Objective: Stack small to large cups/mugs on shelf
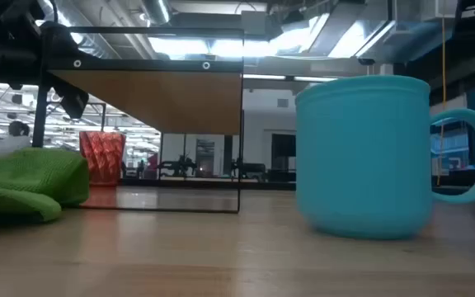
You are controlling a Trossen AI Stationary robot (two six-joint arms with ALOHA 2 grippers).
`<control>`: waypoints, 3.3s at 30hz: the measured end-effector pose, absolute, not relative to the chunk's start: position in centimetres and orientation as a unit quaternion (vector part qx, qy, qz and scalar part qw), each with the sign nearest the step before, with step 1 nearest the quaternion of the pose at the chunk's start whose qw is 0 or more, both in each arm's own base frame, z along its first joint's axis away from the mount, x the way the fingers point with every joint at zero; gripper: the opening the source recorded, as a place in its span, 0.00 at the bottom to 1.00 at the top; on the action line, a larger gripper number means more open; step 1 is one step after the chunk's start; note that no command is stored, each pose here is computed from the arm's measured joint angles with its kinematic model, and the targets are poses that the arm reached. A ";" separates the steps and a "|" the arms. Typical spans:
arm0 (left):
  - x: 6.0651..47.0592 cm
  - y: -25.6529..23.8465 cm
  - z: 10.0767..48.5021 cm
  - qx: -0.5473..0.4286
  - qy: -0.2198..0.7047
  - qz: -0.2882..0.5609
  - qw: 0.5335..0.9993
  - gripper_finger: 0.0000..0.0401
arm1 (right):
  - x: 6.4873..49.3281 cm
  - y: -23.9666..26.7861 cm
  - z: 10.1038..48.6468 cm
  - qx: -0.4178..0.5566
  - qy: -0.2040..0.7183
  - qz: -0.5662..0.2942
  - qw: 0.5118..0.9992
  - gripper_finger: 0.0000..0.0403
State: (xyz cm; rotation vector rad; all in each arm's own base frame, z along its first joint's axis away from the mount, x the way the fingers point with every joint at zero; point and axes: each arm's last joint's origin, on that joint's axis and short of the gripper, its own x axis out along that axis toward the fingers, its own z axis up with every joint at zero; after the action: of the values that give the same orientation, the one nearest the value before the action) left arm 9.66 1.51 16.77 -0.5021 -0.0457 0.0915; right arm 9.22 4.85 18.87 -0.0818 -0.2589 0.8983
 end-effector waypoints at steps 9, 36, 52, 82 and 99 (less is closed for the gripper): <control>9.7 1.5 16.8 -0.248 -0.023 0.045 0.967 0.14 | 9.2 4.9 18.9 -0.039 -0.124 0.433 0.892 0.05; 9.7 1.5 16.8 -0.248 -0.023 0.045 0.967 0.14 | 9.2 4.9 18.9 -0.039 -0.125 0.433 0.892 0.05; 9.7 1.5 16.8 -0.248 -0.023 0.045 0.967 0.14 | 9.2 4.9 18.9 -0.040 -0.125 0.433 0.892 0.05; 9.7 1.5 16.8 -0.248 -0.023 0.045 0.967 0.14 | 6.6 3.2 24.3 -0.069 -0.459 0.243 0.852 0.05; 9.7 1.5 16.8 -0.248 -0.023 0.045 0.967 0.14 | 5.2 2.4 25.3 -0.036 -0.539 0.189 0.820 0.05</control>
State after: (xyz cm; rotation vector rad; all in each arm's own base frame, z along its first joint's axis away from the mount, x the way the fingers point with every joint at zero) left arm 9.66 1.50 16.77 -0.5021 -0.0457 0.0913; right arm 5.16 2.44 25.34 -0.0770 -1.1485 0.4019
